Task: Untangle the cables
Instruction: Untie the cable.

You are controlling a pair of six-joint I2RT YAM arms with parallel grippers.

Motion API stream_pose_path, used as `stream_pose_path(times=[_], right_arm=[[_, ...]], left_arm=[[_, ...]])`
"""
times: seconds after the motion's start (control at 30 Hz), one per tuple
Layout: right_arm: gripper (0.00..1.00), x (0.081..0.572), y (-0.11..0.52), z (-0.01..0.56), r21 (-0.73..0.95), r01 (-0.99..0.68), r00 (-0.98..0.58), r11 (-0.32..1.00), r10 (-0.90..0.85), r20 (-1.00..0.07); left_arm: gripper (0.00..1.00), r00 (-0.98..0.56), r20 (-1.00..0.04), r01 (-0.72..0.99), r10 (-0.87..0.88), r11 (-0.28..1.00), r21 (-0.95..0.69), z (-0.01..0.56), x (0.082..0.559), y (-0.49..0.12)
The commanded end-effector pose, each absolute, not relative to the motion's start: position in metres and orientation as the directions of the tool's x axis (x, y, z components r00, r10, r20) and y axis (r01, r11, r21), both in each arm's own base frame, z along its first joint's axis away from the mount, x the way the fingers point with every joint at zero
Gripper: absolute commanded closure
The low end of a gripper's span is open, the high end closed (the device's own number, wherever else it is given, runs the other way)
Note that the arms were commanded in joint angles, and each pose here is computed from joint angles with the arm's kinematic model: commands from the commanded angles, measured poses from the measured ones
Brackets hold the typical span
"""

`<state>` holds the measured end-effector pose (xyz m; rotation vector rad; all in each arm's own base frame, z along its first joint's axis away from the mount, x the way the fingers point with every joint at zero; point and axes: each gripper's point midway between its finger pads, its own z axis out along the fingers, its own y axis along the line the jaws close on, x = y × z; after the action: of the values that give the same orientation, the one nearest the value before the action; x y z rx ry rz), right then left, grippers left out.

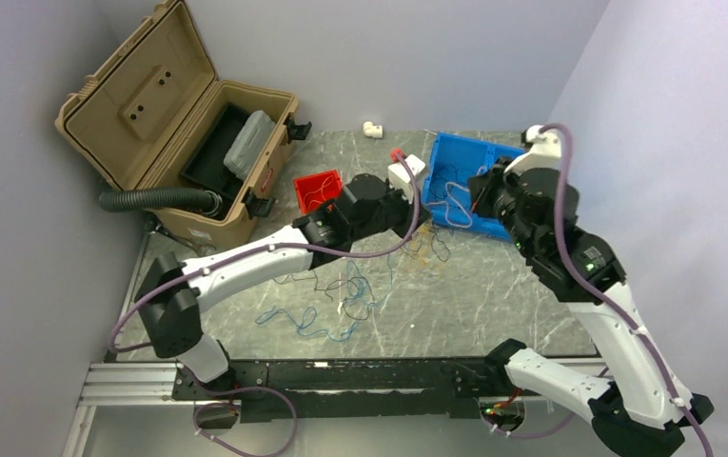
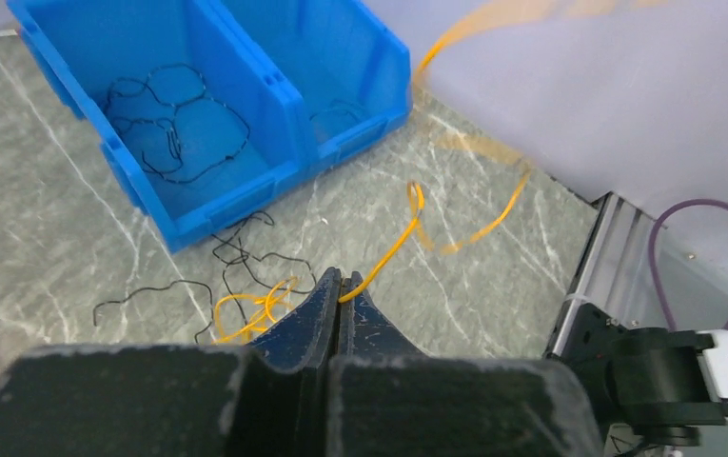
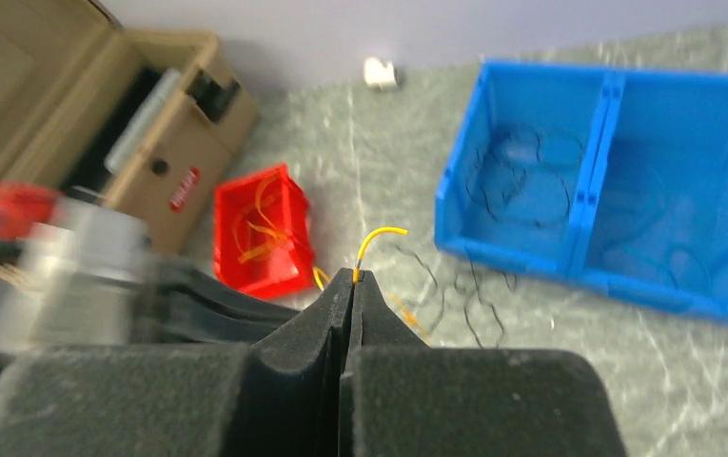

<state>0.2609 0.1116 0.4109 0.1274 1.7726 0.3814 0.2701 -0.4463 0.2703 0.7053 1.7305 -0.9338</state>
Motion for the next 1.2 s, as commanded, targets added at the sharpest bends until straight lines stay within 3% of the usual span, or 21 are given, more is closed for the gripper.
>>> stream_pose_path(times=[0.0,0.1,0.17,0.3,0.4,0.8,1.17], right_arm=[[1.0,0.259,0.111,0.373,0.346,-0.083,-0.28,0.935,0.311,-0.908],[0.98,0.25,0.116,0.351,0.351,-0.139,-0.299,0.926,0.298,-0.906],[0.89,0.242,0.12,0.342,0.344,-0.19,-0.302,0.92,0.279,-0.912],[0.45,0.223,0.131,0.333,0.313,-0.334,-0.295,0.889,0.217,-0.93],[0.34,0.213,0.137,0.322,0.284,-0.408,-0.283,0.868,0.175,-0.943],[0.24,0.222,0.176,0.303,0.252,-0.579,-0.224,0.775,0.146,-0.964],[0.21,0.243,0.182,0.262,0.273,-0.521,-0.296,0.809,0.129,-0.947]], left_arm=[[1.0,-0.268,-0.963,0.809,0.028,0.549,-0.209,0.33,0.263,-0.421],[1.0,-0.27,-0.962,0.809,0.033,0.549,-0.209,0.345,0.262,-0.412],[1.0,-0.289,-0.956,0.818,0.04,0.53,-0.225,0.349,0.259,-0.41],[1.0,-0.318,-0.946,0.838,0.056,0.483,-0.253,0.357,0.254,-0.41],[1.0,-0.314,-0.947,0.846,0.062,0.47,-0.25,0.365,0.25,-0.407],[1.0,-0.317,-0.946,0.88,0.065,0.392,-0.268,0.378,0.228,-0.402],[1.0,-0.308,-0.951,0.884,0.033,0.38,-0.272,0.393,0.224,-0.397]])
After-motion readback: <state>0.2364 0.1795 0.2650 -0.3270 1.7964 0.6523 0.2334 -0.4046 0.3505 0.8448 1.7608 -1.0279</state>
